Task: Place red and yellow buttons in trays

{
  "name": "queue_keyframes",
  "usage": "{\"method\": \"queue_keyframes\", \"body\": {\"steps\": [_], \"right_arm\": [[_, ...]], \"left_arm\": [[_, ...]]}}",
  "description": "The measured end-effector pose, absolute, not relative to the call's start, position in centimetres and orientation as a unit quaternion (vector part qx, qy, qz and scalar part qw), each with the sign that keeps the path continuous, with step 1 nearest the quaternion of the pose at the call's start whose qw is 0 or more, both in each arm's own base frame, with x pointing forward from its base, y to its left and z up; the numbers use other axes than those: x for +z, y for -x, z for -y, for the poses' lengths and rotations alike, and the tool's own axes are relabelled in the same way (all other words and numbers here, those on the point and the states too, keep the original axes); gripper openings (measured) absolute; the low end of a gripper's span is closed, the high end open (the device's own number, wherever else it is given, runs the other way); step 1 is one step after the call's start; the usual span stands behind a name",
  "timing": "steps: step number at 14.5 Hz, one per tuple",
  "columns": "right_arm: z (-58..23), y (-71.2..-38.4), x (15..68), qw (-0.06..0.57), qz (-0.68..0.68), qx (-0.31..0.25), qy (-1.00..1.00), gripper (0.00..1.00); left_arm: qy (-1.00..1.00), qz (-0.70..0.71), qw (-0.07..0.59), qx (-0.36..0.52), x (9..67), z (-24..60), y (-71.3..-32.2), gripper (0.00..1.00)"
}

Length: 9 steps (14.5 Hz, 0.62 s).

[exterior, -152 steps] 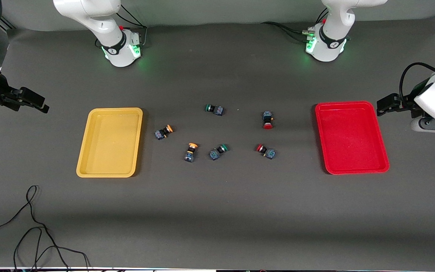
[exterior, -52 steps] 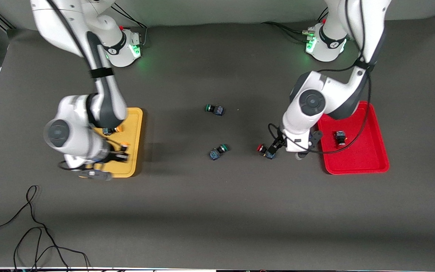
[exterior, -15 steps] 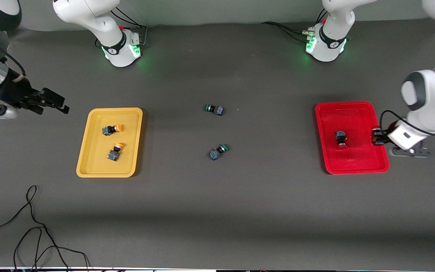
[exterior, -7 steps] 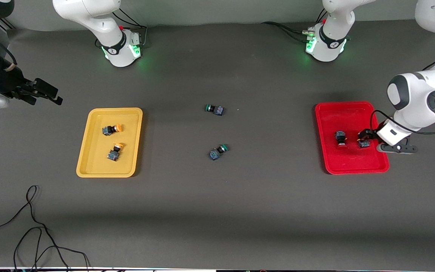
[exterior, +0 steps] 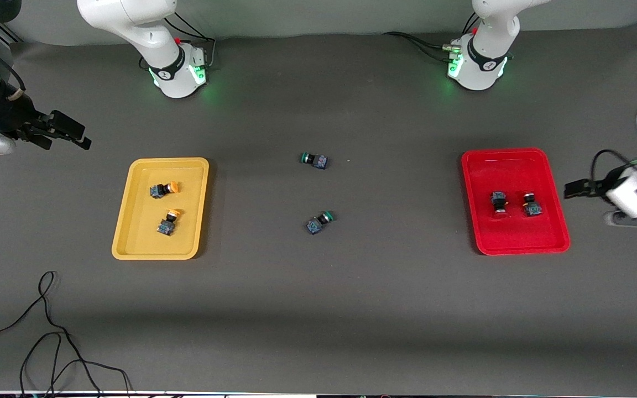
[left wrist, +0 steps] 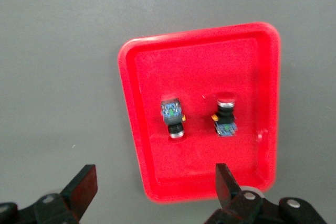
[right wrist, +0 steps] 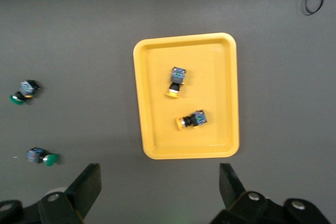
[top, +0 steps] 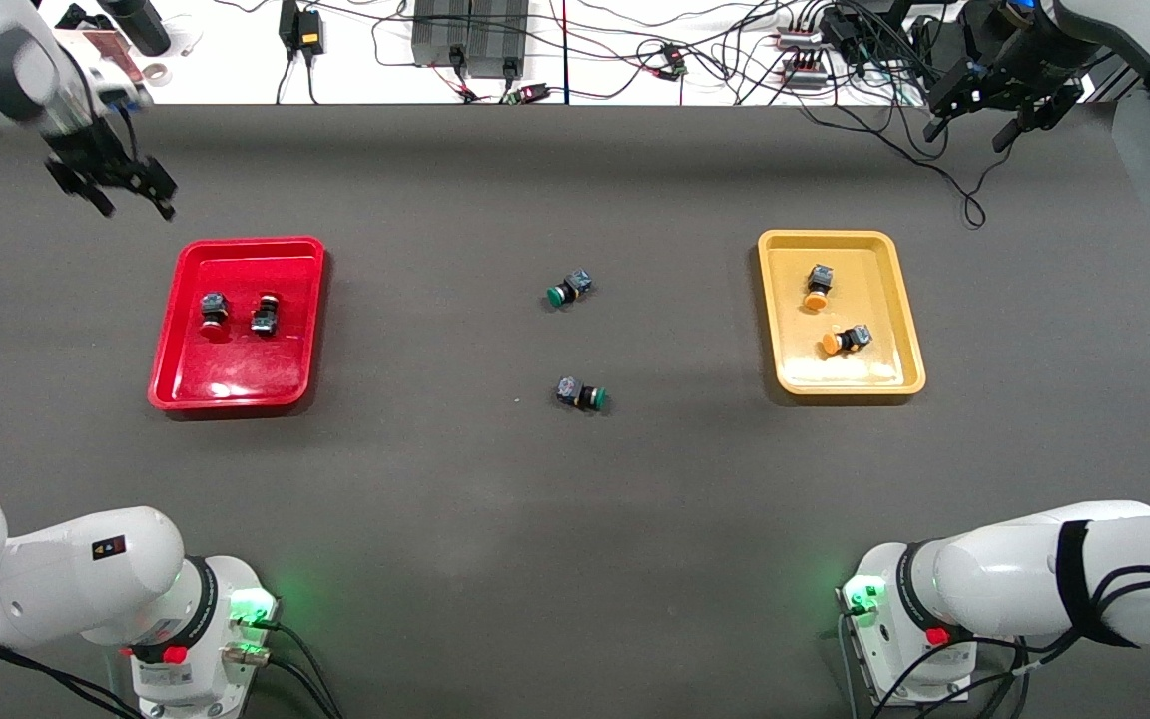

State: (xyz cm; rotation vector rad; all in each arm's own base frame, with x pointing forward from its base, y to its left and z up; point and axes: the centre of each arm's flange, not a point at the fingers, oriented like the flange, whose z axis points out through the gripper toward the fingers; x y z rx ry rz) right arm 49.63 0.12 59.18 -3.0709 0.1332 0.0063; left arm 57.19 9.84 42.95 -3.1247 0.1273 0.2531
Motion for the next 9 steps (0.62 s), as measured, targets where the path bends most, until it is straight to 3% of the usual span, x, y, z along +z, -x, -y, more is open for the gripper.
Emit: {"method": "queue_keyframes", "body": {"steps": [4,9], "right_arm": [[0.0,-50.7,58.4,0.022,-0.032,0.009,0.999,1.00],[0.0,-51.2,58.1,0.020,-0.033,0.011,0.999,1.00]], "left_arm": [[0.995,-0.059,0.001,0.082,49.8,-7.0,-57.5,1.00],[0.996,-0.054,0.006,0.076,53.8,0.1,-56.5,1.00]]}}
